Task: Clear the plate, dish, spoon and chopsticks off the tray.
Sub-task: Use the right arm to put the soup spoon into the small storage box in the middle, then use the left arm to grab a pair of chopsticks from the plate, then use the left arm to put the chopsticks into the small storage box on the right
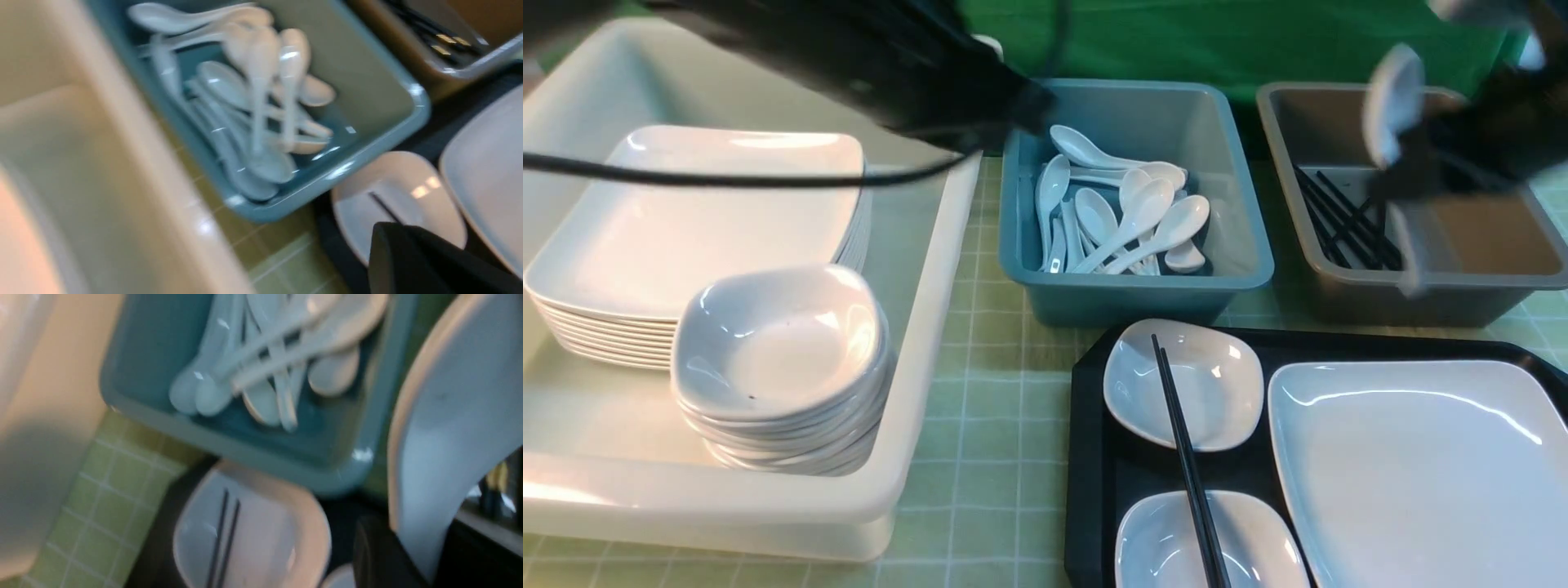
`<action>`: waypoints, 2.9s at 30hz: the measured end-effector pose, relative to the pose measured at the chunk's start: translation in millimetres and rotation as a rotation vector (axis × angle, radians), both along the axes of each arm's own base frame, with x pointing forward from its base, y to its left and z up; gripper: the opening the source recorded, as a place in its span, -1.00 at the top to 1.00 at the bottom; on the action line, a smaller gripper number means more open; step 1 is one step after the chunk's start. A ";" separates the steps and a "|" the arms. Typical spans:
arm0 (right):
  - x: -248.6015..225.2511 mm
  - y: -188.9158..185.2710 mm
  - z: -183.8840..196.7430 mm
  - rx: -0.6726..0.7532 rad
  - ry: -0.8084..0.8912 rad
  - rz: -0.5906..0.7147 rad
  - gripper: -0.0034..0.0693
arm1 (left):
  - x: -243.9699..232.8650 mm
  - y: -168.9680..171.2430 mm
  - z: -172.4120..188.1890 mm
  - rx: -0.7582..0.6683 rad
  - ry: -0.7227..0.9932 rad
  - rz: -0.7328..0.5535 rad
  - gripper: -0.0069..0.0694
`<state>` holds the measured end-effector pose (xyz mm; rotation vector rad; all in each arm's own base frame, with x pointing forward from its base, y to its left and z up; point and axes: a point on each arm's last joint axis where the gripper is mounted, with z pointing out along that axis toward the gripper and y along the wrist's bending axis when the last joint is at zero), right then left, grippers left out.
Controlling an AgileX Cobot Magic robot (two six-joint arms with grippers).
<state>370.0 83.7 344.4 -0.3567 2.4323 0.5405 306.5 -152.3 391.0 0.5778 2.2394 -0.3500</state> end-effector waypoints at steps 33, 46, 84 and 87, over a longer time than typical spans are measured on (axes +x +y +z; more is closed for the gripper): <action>-84.3 36.0 -28.3 -0.369 0.215 0.115 0.36 | -91.5 -14.5 -28.9 0.033 0.217 -0.213 0.87; -137.6 -31.1 -6.5 -0.385 0.106 -0.118 0.23 | -88.4 -161.3 -124.1 0.172 0.445 -0.106 0.59; -149.7 -33.6 11.5 -0.364 -0.011 -0.101 0.23 | -61.7 -209.8 -193.7 0.228 0.634 0.004 0.65; -155.9 -35.6 18.6 -0.361 -0.048 -0.107 0.23 | -63.2 -208.5 -166.2 0.189 0.581 -0.042 0.65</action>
